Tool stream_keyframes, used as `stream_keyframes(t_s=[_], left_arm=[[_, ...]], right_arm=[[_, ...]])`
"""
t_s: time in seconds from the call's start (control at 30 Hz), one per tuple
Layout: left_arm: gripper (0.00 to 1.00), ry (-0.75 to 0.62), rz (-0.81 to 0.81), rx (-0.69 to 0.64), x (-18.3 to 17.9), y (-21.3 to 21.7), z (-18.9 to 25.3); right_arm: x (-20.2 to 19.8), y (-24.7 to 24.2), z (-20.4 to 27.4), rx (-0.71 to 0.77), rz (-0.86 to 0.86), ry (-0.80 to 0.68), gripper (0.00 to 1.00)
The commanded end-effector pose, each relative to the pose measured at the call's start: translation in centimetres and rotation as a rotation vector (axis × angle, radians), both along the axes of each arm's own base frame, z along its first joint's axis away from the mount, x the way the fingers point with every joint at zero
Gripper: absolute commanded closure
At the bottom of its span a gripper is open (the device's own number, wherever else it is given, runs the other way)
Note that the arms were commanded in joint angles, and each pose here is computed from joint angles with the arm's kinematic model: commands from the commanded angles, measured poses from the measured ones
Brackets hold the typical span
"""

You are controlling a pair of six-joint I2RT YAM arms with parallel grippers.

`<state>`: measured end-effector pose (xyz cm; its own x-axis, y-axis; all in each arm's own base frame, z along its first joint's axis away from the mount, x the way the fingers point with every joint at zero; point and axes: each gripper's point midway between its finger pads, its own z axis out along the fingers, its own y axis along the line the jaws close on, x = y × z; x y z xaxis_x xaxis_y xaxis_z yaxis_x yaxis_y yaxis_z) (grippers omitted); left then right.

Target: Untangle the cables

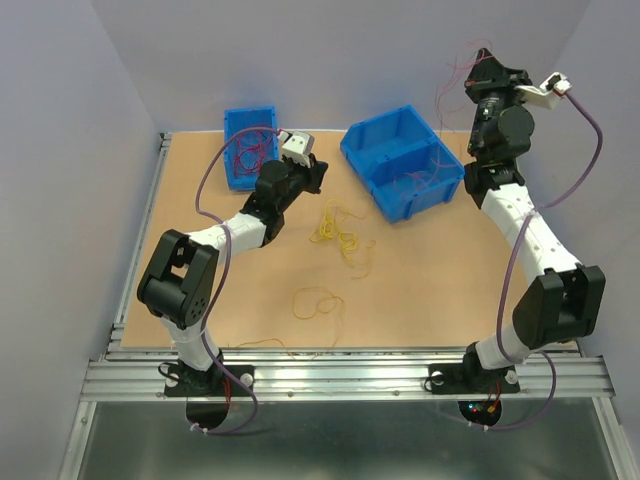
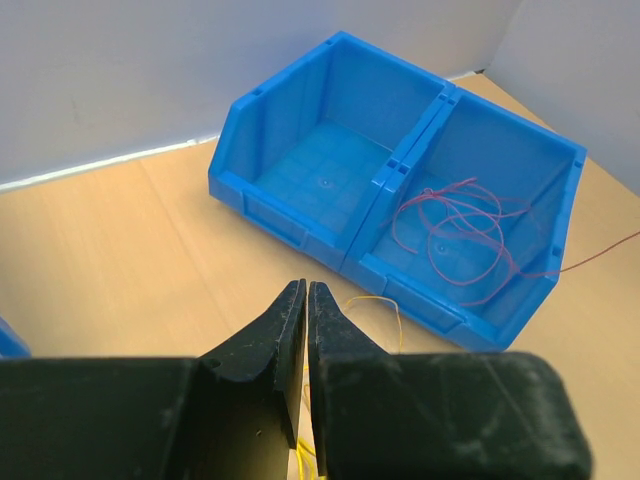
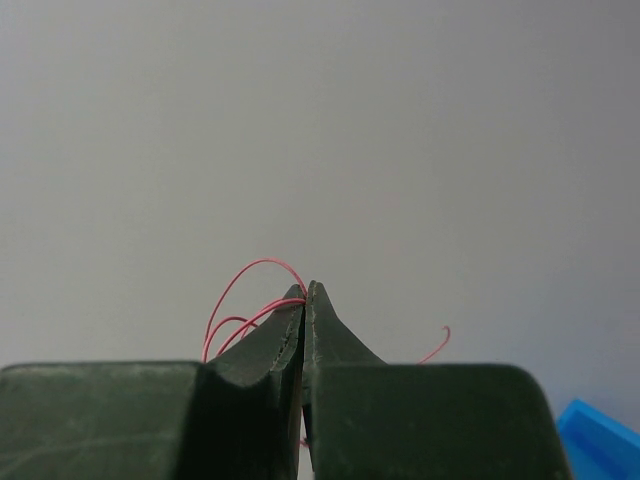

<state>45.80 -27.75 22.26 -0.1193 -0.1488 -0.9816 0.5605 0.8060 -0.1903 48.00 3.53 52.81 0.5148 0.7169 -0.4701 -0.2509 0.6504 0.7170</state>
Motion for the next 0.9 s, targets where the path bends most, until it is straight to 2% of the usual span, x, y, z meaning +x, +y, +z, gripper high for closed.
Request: stream_keyframes(t_s=[0.0,0.27,0.6,0.73,0.87], left_arm=[[0.83,-0.088,-0.019,-0.056,-0.6,-0.2,3.5],[0.83,-0.093,-0.017,-0.054,-0.7,-0.2,3.6],[0.83,-0.093,-0.024,-0.054,-0.8,-0.2,3.6],[0.83,-0.096,-0.024,-0.055,-0.8,-0.2,3.7],[0.83,-0.096,-0.024,-0.055,-0.8,-0.2,3.7]], right_arm=[[-0.4,-0.4,-1.8,0.019,0.007,-0.006,0.99],[2.7,0.2,-9.6,0.017,0.046,0.114,1.00],[4.3,0.6,-19.0,0.068,0.080,0.230,0.99],[4.8,0.6,-23.5,0.119,0.084,0.313,0.99],[5.5,-0.4,-28.5,0.154,0.018,0.448,0.99]])
